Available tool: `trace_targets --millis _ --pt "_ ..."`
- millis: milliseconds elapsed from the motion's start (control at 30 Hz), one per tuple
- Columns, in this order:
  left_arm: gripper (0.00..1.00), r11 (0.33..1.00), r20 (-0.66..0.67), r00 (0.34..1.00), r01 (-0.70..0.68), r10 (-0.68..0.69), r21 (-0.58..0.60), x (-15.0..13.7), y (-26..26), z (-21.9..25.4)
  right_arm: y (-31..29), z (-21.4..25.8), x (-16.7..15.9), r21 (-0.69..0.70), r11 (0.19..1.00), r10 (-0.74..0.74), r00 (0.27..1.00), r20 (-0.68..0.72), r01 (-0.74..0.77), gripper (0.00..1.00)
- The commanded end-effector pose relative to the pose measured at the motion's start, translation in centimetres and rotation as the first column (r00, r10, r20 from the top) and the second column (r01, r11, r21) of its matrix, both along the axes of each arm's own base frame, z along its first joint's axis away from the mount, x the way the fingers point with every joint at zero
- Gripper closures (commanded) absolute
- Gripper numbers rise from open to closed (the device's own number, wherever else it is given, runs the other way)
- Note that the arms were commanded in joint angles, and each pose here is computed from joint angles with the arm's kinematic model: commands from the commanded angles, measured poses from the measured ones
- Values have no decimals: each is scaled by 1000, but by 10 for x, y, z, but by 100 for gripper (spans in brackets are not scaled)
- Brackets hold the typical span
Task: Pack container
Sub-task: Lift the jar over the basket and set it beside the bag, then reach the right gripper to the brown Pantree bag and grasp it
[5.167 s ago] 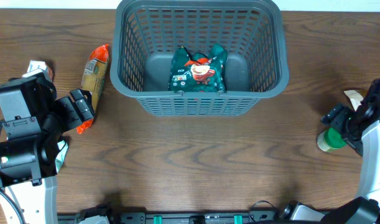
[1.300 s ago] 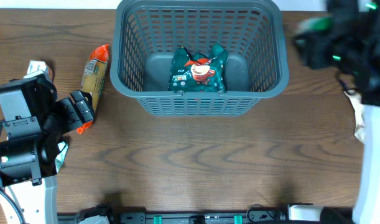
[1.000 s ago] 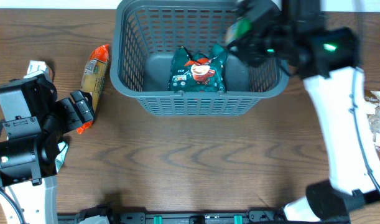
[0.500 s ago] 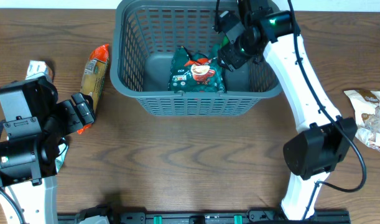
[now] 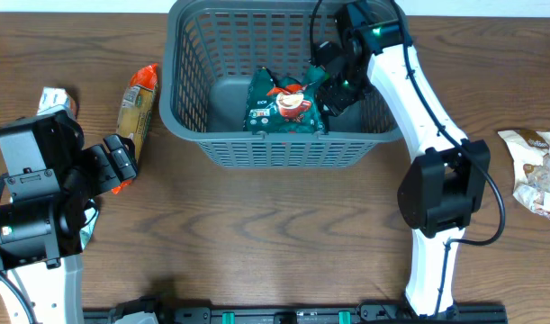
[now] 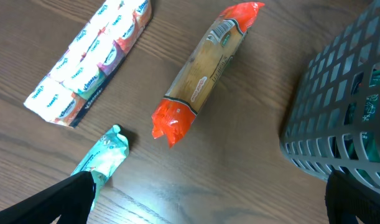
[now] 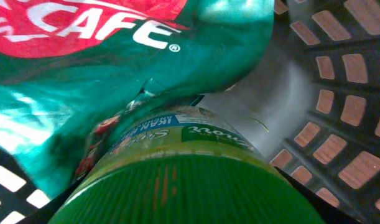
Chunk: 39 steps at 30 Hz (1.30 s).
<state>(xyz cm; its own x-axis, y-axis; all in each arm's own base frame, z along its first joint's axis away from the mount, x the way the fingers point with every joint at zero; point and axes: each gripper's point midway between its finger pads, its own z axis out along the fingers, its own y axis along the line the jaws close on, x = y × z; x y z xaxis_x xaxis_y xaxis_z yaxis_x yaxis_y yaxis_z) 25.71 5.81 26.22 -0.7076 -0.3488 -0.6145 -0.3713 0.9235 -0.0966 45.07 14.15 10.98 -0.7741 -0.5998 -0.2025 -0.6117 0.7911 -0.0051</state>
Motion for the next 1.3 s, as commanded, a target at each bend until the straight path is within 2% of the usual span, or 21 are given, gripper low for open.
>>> trace_targets --millis 0,67,100,200,367,500,700,833,1067,1167,1267 --pt "1 1000 9 1000 -18 18 -3 0 2 4 -4 -3 5 6 1000 -21 1000 -2 21 99" --pt "1 1000 8 1000 -18 18 -3 0 2 4 -5 -4 5 4 1000 -24 1000 -7 24 97" --pt "1 1000 8 1000 -18 18 -3 0 2 4 -6 -4 5 4 1000 -25 1000 -8 25 92" --pt "1 1000 9 1000 -18 18 -3 0 2 4 -7 -4 3 1 1000 -26 1000 -17 26 60" --pt "2 1000 9 1000 -18 18 -3 0 2 4 -7 -2 2 3 999 -35 999 -17 35 57" --pt "1 1000 9 1000 -18 18 -3 0 2 4 -7 15 4 15 999 -37 999 21 37 45" --pt "2 1000 9 1000 -18 18 -3 0 2 4 -8 66 9 54 998 -46 988 150 38 33" --pt "2 1000 9 1000 -18 18 -3 0 2 4 -15 83 9 67 997 -60 980 191 48 26" --pt "1 1000 9 1000 -18 18 -3 0 2 4 -21 84 5 64 996 -72 982 174 61 18" --pt "1 1000 9 1000 -18 18 -3 0 2 4 -17 95 11 85 994 -82 973 218 65 17" --pt "1 1000 9 1000 -18 18 -3 0 2 4 -11 126 20 131 989 -109 945 309 72 15"
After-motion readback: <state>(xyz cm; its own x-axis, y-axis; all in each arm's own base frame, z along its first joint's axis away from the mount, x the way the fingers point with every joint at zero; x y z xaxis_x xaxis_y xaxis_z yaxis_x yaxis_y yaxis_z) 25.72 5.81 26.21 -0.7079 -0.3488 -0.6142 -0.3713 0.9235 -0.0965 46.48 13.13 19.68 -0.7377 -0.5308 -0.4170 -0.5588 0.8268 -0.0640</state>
